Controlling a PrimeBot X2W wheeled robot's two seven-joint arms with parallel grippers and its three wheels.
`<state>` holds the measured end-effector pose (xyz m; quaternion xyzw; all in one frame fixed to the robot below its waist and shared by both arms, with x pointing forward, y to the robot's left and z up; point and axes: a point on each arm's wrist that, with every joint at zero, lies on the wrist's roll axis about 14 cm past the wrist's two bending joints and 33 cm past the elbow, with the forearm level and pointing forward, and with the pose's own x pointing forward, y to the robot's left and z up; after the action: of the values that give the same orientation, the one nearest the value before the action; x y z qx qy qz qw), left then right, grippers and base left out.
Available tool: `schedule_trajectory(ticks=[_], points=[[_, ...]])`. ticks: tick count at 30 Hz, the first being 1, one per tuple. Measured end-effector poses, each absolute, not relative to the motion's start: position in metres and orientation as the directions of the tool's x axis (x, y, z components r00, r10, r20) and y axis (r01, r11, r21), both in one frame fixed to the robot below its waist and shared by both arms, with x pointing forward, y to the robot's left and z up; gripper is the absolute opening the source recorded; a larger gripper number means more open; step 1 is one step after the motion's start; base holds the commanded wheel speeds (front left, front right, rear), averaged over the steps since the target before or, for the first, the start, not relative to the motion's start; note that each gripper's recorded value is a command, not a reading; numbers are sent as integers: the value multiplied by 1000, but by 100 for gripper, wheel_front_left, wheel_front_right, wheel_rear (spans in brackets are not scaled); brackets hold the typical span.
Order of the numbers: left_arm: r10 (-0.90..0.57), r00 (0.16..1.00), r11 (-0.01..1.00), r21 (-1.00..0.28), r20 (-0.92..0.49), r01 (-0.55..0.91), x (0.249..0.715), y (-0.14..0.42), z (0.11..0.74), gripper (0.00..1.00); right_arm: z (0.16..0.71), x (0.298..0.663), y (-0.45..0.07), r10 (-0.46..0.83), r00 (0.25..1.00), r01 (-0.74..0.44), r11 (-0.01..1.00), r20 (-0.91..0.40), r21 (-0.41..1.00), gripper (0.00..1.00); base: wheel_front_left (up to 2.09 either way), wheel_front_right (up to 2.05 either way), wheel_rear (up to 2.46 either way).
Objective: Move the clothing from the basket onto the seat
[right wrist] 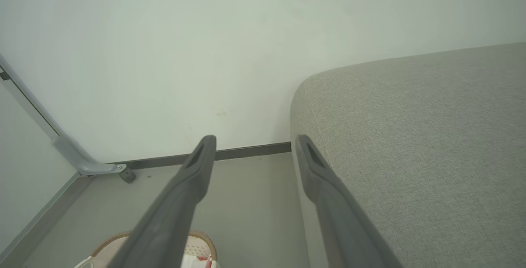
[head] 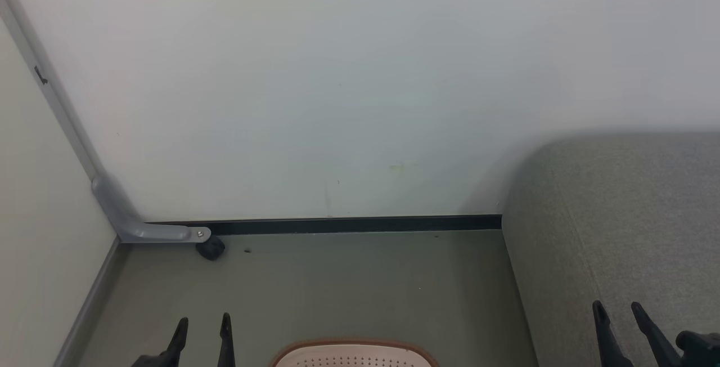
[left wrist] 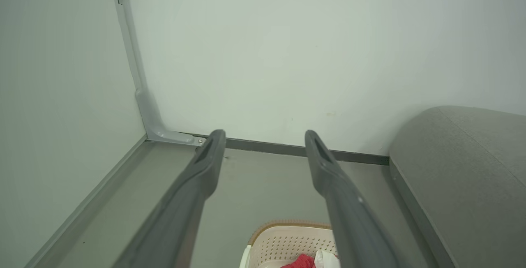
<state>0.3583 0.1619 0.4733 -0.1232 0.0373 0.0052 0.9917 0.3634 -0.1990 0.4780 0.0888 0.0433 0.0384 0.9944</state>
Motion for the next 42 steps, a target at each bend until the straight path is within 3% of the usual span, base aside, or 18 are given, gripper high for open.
schedule_trajectory(ticks=[9,42], points=[[28,998,989,-146,-49,-34,357,165,475,100,483,362,-197,107,993,-105,993,-47,51,100,0,0,0],[57,993,987,-143,-99,-71,353,172,459,100,486,360,-201,93,995,-92,995,-35,44,100,0,0,0]])
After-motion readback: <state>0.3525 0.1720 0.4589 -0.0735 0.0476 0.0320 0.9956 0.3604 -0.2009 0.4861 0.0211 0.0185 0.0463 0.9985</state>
